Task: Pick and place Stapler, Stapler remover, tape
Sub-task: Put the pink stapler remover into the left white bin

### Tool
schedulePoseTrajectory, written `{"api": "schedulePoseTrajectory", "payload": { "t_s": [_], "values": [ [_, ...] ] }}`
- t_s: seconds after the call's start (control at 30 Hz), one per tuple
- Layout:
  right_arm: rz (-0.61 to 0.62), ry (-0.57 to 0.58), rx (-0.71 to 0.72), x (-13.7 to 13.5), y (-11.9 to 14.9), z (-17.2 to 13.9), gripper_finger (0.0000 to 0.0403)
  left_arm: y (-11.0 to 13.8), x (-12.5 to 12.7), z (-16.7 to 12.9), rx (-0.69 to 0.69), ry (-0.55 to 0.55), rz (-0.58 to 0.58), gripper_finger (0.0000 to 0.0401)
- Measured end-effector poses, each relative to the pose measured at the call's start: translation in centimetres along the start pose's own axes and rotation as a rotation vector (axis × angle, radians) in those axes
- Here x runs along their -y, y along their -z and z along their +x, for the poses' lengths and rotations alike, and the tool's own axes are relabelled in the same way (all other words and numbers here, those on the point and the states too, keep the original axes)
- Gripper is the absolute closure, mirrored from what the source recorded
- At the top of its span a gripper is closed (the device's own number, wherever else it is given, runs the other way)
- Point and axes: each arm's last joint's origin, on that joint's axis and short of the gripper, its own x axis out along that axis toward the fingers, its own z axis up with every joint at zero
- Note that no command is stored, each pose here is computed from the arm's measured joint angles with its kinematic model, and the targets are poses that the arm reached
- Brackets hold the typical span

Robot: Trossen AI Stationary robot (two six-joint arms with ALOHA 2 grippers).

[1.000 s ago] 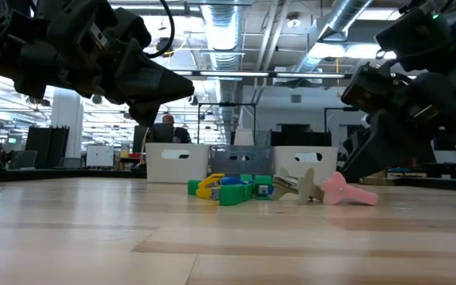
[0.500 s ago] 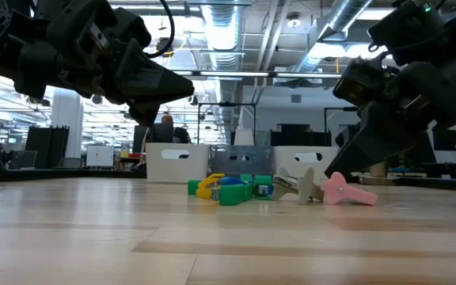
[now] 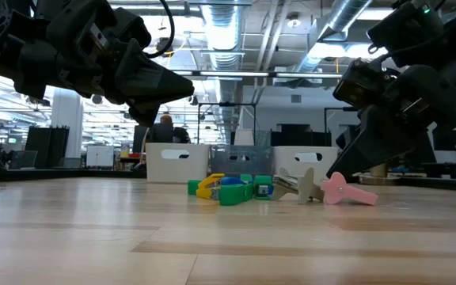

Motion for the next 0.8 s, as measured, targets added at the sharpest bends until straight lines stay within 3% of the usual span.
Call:
{"api": "schedulePoseTrajectory", "payload": {
  "t_s": [0.17,0.33,0.8],
  "values": [
    [-0.002,0.006,-0.012,0.05,0.12,0.0,0.0339,0.0,0.0,0.0,0.0,0.0,0.0,0.0362],
    [0.002,0.024,-0.035,0.36,0.23,0.01,0.0394,0.0,0.0,0.0,0.0,0.0,0.0,0.0362],
    [-0.05,0.034,-0.058,0.03,-0.71,0.15,0.0402,0.0,0.0,0.0,0.0,0.0,0.0,0.0362]
  ]
}}
